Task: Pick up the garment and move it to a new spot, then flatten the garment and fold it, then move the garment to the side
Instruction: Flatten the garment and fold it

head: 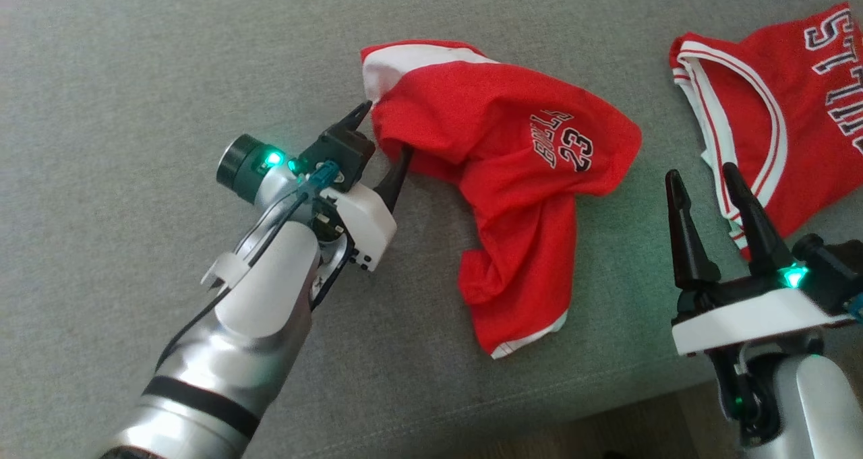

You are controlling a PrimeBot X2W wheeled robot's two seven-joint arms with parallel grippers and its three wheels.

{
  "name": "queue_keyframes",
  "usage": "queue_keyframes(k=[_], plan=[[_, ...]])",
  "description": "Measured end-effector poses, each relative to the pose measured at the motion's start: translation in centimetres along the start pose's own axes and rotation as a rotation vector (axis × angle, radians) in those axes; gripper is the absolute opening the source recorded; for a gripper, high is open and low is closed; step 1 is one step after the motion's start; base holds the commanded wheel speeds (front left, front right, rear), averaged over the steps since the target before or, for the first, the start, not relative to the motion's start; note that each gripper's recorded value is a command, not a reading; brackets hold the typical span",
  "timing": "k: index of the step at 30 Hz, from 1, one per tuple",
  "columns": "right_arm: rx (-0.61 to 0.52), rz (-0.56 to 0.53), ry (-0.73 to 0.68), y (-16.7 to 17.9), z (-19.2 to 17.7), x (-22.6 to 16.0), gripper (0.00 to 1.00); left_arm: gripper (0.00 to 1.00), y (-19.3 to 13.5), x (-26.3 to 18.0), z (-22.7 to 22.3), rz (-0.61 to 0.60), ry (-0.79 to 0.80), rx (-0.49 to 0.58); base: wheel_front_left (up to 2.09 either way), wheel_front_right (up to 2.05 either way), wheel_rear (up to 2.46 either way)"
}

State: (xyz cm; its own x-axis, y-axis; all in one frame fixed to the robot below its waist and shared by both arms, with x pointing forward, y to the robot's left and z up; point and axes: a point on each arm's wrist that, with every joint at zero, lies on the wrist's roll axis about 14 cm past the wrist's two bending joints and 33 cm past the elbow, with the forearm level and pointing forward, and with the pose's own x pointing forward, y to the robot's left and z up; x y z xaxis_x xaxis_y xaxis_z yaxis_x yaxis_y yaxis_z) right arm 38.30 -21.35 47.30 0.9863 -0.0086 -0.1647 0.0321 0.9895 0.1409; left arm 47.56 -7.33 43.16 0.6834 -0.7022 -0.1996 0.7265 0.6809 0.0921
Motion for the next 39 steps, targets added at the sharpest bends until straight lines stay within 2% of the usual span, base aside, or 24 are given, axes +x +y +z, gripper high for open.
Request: queue_keyframes(k=[2, 3, 4, 12, 17, 18, 22, 25, 31, 38, 39], plan=[[0.000, -0.009, 0.002, -0.3, -0.1, 0.0, 1.00, 1.00, -0.3, 0.4, -0.4, -0.015, 0.003, 0.004, 0.00, 0.00, 0.00], [0.003, -0.010, -0.001, -0.3, 0.0, 0.1, 1.00, 0.42, -0.4, 0.4, -0.5, -0.021, 0.005, 0.001, 0.00, 0.00, 0.00], [0.005, -0.011, -0.006, -0.3, 0.1, 0.2, 1.00, 0.00, -0.5, 0.5, -0.7, -0.023, 0.005, -0.004, 0.00, 0.00, 0.00], [0.021, 0.002, -0.011, 0.1, 0.1, 0.5, 1.00, 0.00, 1.5, 0.2, 2.8, 0.074, -0.117, 0.034, 0.00, 0.00, 0.00], [0.028, 0.030, -0.020, 1.1, 0.3, 0.8, 1.00, 0.00, 3.5, -1.5, 7.5, 0.133, -0.256, 0.154, 0.00, 0.00, 0.00], [0.028, 0.030, -0.020, 1.1, 0.3, 0.8, 1.00, 0.00, 3.5, -1.5, 7.5, 0.133, -0.256, 0.154, 0.00, 0.00, 0.00], [0.035, 0.045, -0.018, 1.5, 0.5, 1.1, 1.00, 0.00, 4.1, -3.8, 8.9, 0.147, -0.302, 0.290, 0.00, 0.00, 0.00], [0.038, 0.058, -0.015, 2.0, 0.4, 1.1, 1.00, 0.00, 2.5, -5.5, 6.5, 0.097, -0.213, 0.354, 0.00, 0.00, 0.00], [0.041, 0.086, 0.019, 2.9, -0.3, 1.5, 1.00, 0.00, -3.7, -8.5, 0.0, -0.091, -0.017, 0.304, 0.00, 0.00, 0.00], [0.041, 0.094, 0.028, 3.2, -0.3, 1.5, 1.00, 0.00, -7.4, -9.4, -3.3, -0.215, 0.087, 0.274, 0.00, 0.00, 0.00], [0.040, 0.094, 0.029, 3.2, -0.3, 1.5, 1.00, 0.06, -7.7, -9.6, -3.8, -0.219, 0.099, 0.257, 0.00, 0.00, 0.00]])
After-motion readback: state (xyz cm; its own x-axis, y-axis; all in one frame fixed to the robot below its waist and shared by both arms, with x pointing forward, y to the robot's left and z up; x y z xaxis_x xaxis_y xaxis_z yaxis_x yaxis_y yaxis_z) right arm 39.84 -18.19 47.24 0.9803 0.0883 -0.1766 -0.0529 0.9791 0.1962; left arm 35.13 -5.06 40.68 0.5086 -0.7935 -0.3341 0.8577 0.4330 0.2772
